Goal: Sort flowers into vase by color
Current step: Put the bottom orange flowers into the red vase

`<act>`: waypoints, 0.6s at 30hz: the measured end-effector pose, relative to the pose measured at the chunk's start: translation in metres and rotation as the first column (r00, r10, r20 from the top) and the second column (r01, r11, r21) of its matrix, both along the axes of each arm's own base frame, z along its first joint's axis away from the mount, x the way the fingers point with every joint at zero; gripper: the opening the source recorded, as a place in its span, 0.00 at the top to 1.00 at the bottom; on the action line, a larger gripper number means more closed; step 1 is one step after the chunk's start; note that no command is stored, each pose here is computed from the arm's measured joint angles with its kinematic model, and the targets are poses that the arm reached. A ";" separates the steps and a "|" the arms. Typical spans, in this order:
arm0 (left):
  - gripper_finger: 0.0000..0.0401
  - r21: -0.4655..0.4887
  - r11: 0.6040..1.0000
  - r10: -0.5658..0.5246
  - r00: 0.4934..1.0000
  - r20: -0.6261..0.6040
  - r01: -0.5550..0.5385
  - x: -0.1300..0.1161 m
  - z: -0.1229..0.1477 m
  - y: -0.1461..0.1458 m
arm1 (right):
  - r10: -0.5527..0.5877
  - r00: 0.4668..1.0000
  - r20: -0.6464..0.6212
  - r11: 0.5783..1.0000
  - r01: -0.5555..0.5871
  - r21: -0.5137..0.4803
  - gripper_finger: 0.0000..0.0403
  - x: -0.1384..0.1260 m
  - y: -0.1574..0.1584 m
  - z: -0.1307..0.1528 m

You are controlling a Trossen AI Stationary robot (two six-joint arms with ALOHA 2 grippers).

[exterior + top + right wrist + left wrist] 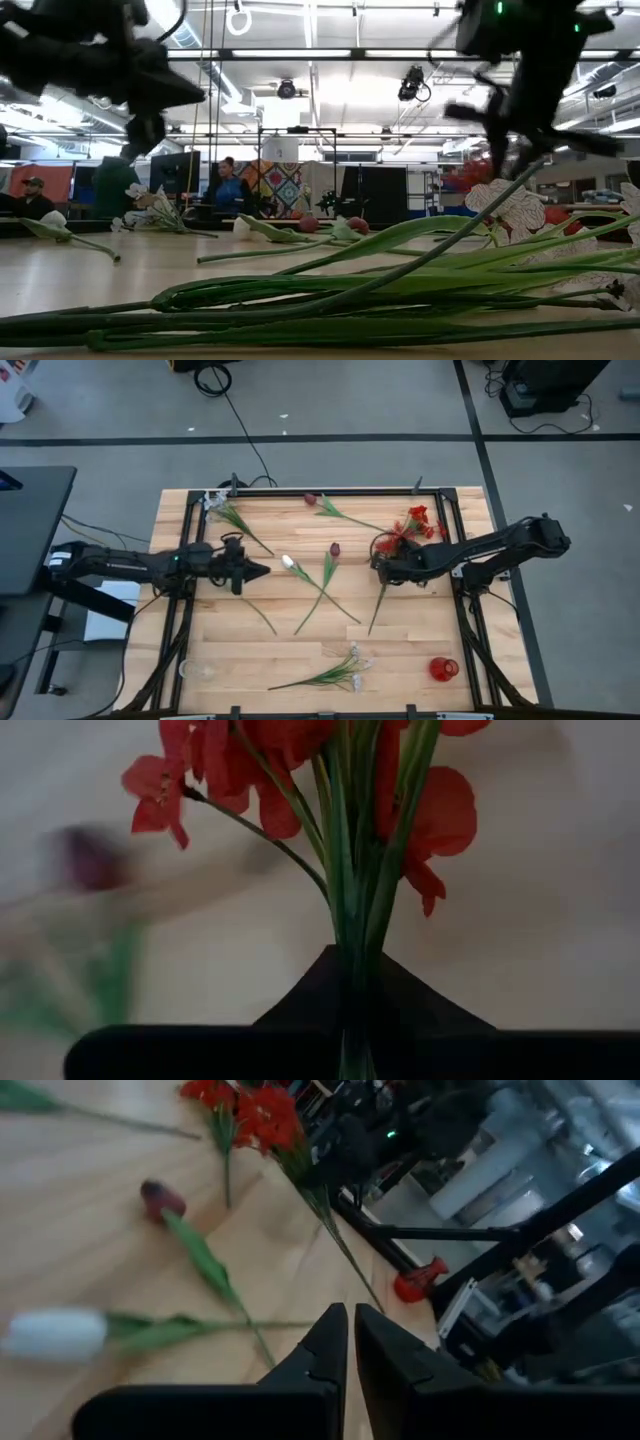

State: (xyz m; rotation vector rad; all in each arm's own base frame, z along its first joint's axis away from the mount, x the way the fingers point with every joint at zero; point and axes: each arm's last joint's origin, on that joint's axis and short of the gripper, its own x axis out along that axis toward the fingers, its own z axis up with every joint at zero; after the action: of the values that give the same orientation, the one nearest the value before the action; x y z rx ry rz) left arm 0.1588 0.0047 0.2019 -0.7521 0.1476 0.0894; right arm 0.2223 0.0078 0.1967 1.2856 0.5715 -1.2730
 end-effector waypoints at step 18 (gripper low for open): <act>0.47 0.263 0.960 -0.116 0.990 0.078 0.092 0.186 0.092 -0.012 | 0.749 0.662 -0.031 0.406 -0.495 -0.768 0.92 0.004 0.023 0.159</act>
State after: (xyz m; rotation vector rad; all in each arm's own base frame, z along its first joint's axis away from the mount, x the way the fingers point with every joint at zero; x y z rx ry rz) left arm 0.3449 -0.0071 0.2944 -0.4848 0.0847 -0.0269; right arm 0.2260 0.0311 0.3555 0.4482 0.2063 -0.4799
